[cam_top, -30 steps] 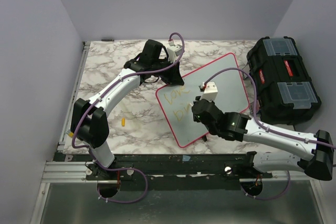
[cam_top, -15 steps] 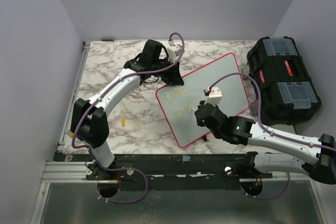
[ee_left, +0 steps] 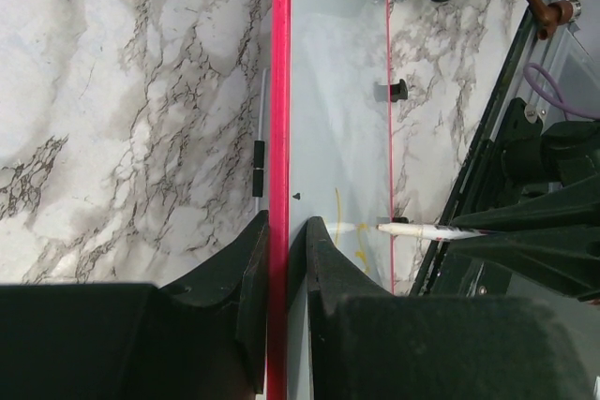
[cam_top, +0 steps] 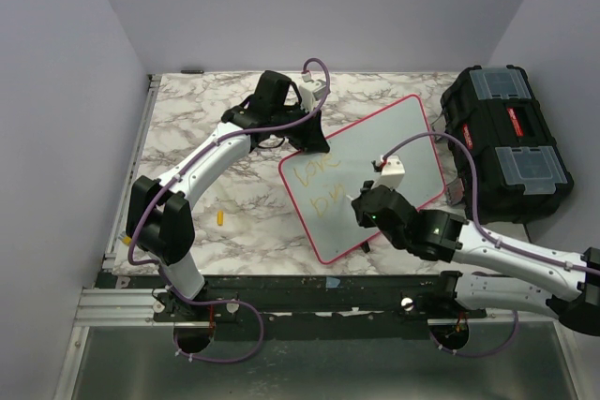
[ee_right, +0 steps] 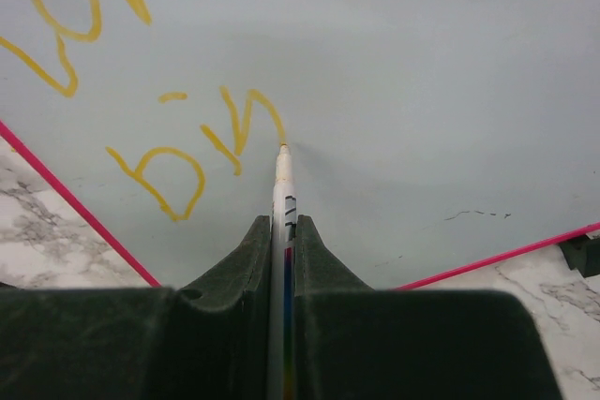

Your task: Write a sentence on the whiteboard

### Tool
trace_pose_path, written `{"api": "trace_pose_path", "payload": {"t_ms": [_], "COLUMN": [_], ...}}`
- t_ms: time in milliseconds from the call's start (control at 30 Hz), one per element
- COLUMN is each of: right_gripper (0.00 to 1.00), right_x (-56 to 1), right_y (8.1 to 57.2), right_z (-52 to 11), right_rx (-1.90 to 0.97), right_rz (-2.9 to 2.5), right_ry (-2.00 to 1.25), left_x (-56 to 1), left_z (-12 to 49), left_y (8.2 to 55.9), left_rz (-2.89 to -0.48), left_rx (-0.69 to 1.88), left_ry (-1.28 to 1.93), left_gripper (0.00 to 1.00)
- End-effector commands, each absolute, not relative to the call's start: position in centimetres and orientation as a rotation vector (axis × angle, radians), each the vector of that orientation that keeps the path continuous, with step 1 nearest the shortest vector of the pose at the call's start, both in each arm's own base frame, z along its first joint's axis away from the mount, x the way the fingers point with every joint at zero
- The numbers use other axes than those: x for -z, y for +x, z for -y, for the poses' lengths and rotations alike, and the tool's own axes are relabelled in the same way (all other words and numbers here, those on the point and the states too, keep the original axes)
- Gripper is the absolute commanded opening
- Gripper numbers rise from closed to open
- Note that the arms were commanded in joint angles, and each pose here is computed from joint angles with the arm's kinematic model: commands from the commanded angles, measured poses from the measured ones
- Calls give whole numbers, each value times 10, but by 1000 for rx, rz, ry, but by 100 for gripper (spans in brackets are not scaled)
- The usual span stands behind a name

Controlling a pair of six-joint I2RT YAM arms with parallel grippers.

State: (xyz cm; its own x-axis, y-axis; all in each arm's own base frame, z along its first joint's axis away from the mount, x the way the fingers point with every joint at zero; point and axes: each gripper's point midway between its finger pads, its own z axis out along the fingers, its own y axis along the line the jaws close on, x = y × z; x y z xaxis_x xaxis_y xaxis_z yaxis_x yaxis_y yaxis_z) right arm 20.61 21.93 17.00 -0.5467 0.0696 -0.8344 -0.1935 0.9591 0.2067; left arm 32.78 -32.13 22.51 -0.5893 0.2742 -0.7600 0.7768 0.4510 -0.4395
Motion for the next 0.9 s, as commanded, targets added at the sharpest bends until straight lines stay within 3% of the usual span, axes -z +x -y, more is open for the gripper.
{"api": "trace_pose_path", "payload": {"t_ms": [0,300,500,867], "right_gripper": [1,1,1,1], "right_x": [-191,-206,-208,-188], "right_y": [206,221,247,240], "right_z": [-214,-219,-187,-188], "right_rx": [-411,-404,-494,-514], "right_rz": [-2056,-2022,-2055,-2108], "right_ry": [-60,-69,19,-19], "left_x": [-222,-221,-221,-219], "left_z": [323,323,323,324], "left_y": [325,324,324,324], "left_rz": [-2057,-2054,-2056,-2060], "left_rx": [1004,1008,1010,1014], "left_ry": [959,960,959,959], "left_gripper": [0,0,0,0]}}
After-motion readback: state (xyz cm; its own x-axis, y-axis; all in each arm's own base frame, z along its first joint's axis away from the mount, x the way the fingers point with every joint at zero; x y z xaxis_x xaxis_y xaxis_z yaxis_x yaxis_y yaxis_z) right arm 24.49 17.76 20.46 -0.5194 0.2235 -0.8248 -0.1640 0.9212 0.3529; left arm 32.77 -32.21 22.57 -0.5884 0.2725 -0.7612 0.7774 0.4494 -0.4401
